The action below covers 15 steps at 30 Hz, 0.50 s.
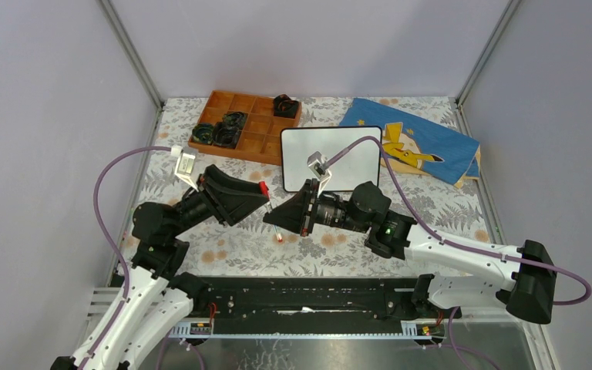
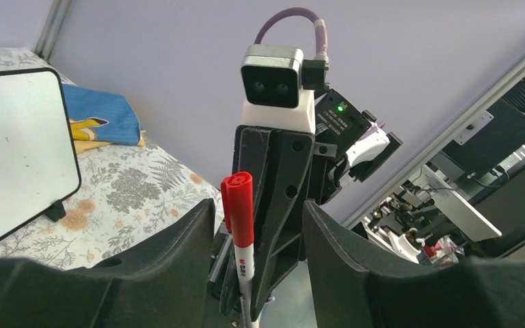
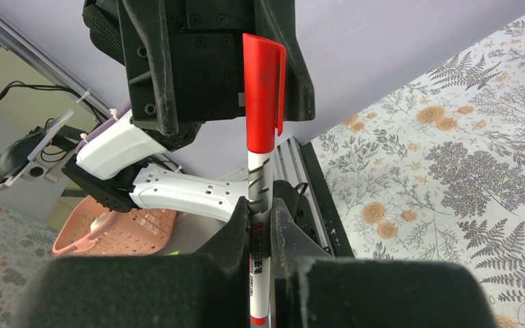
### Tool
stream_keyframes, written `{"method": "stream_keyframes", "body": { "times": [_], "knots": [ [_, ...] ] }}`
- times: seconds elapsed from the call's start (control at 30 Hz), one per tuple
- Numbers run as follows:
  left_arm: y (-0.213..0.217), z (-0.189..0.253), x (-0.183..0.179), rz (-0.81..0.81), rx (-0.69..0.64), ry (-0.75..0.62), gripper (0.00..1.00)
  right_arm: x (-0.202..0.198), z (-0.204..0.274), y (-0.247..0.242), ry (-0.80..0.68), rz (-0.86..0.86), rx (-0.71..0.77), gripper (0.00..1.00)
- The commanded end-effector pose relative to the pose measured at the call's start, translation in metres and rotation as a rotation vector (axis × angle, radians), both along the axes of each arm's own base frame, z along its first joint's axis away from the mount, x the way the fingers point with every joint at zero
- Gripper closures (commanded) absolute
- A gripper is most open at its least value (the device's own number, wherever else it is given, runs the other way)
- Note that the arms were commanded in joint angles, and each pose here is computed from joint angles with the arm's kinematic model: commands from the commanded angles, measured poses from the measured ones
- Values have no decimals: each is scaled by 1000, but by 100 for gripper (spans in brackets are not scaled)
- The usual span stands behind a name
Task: Write a sentence on the whiteboard
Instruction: Open the whiteboard marker at the center of the board.
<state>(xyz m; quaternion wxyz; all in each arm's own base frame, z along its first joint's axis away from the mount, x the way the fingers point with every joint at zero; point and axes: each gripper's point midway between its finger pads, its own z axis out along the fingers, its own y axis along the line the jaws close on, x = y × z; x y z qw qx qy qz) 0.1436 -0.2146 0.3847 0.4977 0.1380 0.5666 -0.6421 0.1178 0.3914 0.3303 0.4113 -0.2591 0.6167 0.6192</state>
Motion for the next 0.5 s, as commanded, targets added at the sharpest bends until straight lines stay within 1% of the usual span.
{"method": "stream_keyframes", "body": {
  "times": [0.0,0.2,0.4,0.47],
  "knots": [
    [-2,9,-13,-58,-14,-59,45,-6,15,0,-39,26,44,100],
    [-7,3,-15,-89,-6,-44,46,-5,14,2,-32,30,42,100],
    [-6,3,-14,-80,-7,-51,59,-5,12,3,-28,30,35,100],
    [-6,3,-14,-77,-6,-55,65,-4,9,3,-26,26,27,100]
  ]
}}
